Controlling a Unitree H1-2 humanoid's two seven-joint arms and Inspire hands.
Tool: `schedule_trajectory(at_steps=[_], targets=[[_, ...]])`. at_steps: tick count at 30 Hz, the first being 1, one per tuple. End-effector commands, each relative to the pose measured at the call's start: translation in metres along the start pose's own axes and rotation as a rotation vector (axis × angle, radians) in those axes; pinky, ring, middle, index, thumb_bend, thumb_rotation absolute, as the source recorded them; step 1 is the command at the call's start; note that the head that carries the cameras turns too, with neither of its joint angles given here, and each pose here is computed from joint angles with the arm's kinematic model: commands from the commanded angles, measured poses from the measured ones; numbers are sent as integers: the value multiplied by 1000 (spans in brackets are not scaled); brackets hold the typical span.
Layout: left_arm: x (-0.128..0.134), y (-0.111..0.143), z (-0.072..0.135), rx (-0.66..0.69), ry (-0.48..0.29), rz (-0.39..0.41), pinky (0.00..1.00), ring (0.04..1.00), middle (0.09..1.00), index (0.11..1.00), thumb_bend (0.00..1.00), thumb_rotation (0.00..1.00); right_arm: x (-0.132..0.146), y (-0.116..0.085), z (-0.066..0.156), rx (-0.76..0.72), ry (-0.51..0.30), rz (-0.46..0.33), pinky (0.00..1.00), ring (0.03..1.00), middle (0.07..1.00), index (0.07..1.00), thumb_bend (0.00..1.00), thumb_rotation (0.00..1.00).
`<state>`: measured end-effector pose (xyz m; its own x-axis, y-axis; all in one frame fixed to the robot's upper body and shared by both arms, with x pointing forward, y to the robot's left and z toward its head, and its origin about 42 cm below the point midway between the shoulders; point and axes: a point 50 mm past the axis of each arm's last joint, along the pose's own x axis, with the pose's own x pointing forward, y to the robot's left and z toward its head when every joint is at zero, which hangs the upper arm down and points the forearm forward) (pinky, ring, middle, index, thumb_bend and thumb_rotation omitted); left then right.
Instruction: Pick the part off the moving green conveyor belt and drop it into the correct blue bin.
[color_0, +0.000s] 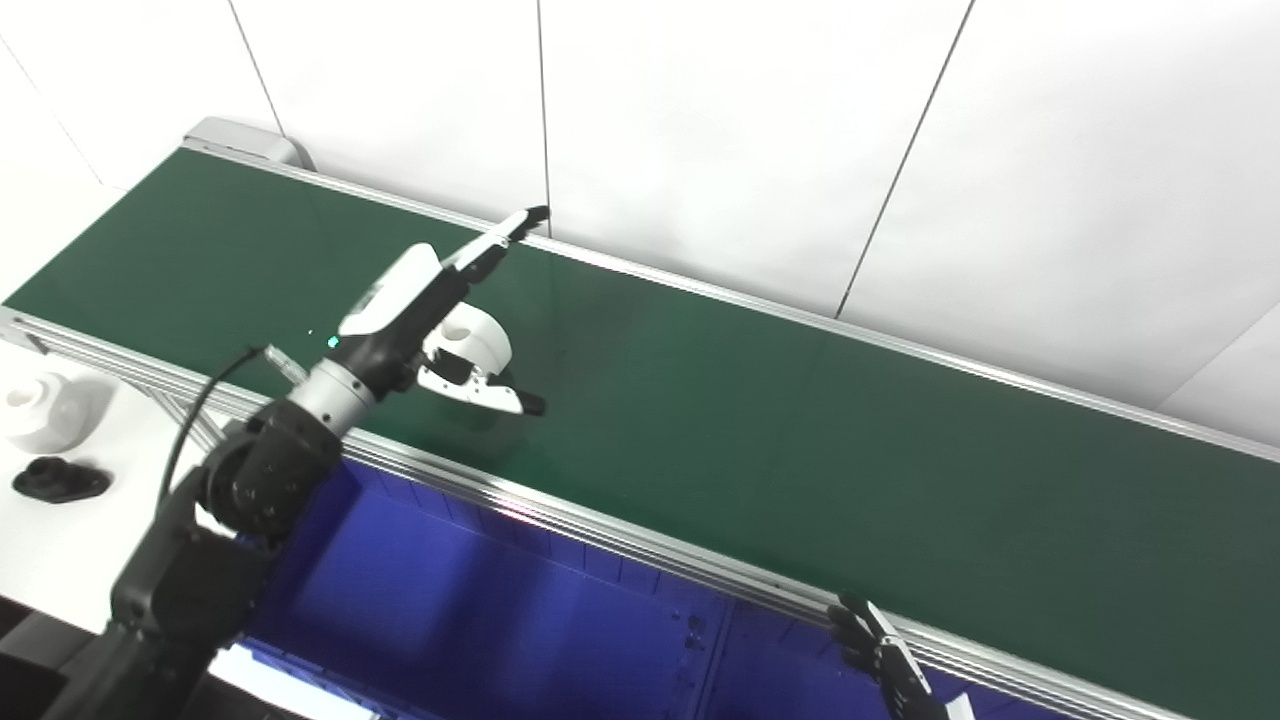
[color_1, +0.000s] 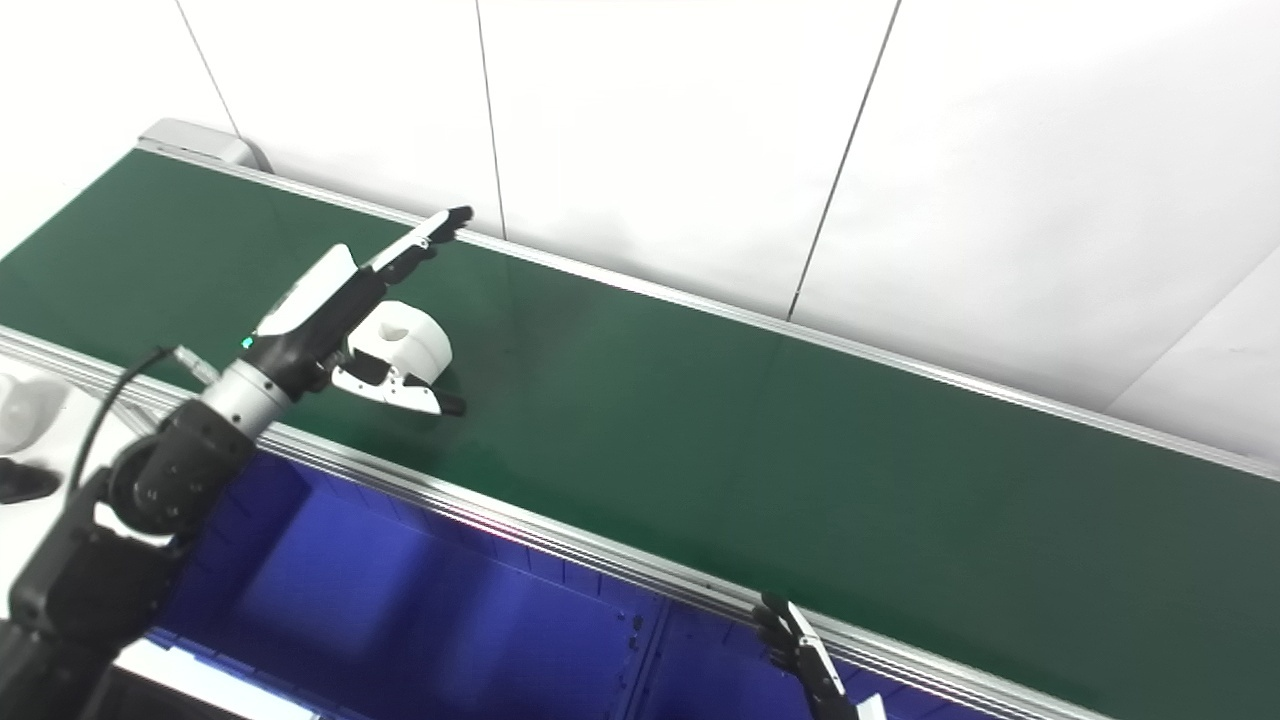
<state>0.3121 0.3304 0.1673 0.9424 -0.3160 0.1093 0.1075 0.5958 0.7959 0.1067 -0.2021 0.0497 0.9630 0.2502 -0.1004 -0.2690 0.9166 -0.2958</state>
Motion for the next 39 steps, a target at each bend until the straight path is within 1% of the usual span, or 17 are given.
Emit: schedule_trajectory(at_steps=[1,5,8,9,11,15,18,20,23,26,29,32,33,36,37,38,39], targets=[[14,22,0,83,-12,39,850,937,972,979,770,187,3,-3,8,11,-85,-21,810,842,854,897,817,279],[21,24,-10,147,27,16,887,947,971,977,810,179,4,-3,7,8,-90,-21,804,840,851,895,819,285],[26,23,-16,214,26,2,910,940,962,973,828,189,5,-4,5,14,-91,-21,812,845,855,896,821,283],[28,22,-19,221,28,-3,922,936,954,963,847,159,5,-4,5,13,-92,-20,806,842,852,894,818,273],[30,18,-25,217,36,-17,911,929,947,957,873,130,6,-4,3,18,-96,-17,807,843,854,893,814,269],[33,14,-33,207,56,-45,916,936,952,961,883,128,8,-3,3,23,-90,-14,814,842,854,893,815,278],[33,9,-33,205,77,-60,939,949,958,956,878,90,10,-3,3,24,-95,-15,814,840,850,892,813,265],[34,3,-35,199,71,-65,934,946,955,950,881,72,10,-2,3,17,-101,-15,808,836,847,890,811,269],[35,-7,-38,156,75,-83,934,948,961,952,869,41,11,-2,2,22,-104,-19,810,838,848,889,809,261],[37,-18,-38,74,69,-78,847,926,949,933,836,4,10,-2,2,20,-103,-22,807,839,848,889,808,266],[39,-33,-39,-62,53,-40,742,849,902,883,763,0,9,-1,2,30,-102,-23,820,845,850,890,806,259],[40,-48,-38,-126,49,-14,698,812,878,864,737,0,9,-2,3,34,-103,-24,811,842,852,892,804,259],[41,-54,-37,-145,41,1,702,802,869,858,729,0,8,-2,4,30,-105,-26,814,844,852,892,803,258],[42,-68,-32,-207,15,49,661,720,765,764,669,0,8,-2,5,30,-104,-28,836,852,853,891,803,267],[43,-72,-30,-226,16,60,599,656,698,710,615,0,8,-2,5,31,-102,-29,839,851,852,891,804,271],[43,-76,-28,-241,14,71,558,615,612,628,569,0,7,-2,5,31,-102,-30,838,850,851,891,805,273],[44,-80,-27,-253,13,82,550,606,588,604,558,0,7,-2,5,31,-102,-30,837,850,851,891,805,273]])
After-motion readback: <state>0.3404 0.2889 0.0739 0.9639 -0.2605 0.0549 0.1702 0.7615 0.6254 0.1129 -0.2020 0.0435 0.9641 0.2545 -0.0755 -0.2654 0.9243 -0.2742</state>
